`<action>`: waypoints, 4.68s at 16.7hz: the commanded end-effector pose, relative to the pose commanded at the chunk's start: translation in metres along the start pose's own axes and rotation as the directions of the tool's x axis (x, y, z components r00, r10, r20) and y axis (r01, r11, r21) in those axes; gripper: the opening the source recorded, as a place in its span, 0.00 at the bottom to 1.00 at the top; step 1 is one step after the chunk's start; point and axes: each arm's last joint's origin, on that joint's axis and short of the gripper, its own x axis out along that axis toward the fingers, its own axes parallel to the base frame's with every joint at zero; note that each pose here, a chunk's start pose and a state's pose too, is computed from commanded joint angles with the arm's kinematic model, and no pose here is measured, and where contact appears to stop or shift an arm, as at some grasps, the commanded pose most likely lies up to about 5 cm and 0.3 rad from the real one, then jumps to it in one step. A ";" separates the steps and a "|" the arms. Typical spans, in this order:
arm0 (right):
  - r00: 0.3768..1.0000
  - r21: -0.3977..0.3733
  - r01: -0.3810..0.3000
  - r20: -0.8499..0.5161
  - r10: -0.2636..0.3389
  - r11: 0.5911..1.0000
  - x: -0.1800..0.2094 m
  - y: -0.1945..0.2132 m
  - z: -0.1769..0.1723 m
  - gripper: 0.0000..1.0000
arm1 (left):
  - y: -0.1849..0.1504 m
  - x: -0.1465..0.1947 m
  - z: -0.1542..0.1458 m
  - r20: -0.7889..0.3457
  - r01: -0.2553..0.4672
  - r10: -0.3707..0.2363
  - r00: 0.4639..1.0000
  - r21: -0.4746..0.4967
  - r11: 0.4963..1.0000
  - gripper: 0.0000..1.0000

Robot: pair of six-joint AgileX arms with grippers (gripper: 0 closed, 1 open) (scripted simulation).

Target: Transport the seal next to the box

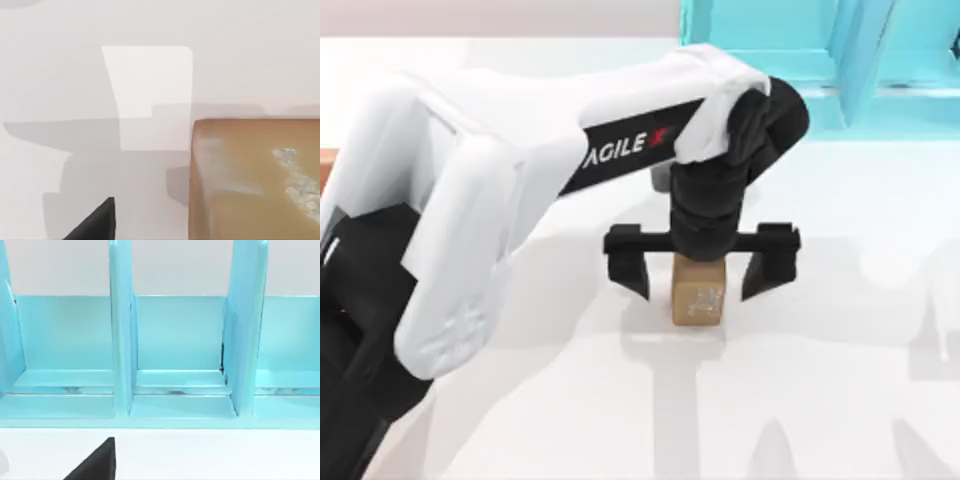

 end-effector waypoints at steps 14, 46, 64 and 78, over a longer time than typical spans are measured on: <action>1.000 0.000 0.000 0.000 0.000 1.000 0.000 0.000 0.000 1.00 | 0.000 0.000 0.000 0.000 0.000 0.000 1.000 0.000 1.000 0.17; 1.000 0.000 0.000 0.000 0.000 1.000 0.000 0.000 0.000 1.00 | 0.123 -0.105 0.022 0.010 0.009 -0.009 1.000 -0.005 1.000 0.00; 1.000 0.000 0.000 0.000 0.000 1.000 0.000 0.000 0.000 1.00 | 0.238 -0.104 -0.003 0.007 0.003 -0.003 1.000 0.002 1.000 0.00; 1.000 0.000 0.000 0.000 0.000 1.000 0.000 0.000 0.000 1.00 | 0.240 -0.076 -0.005 0.001 0.003 -0.003 1.000 0.000 1.000 0.45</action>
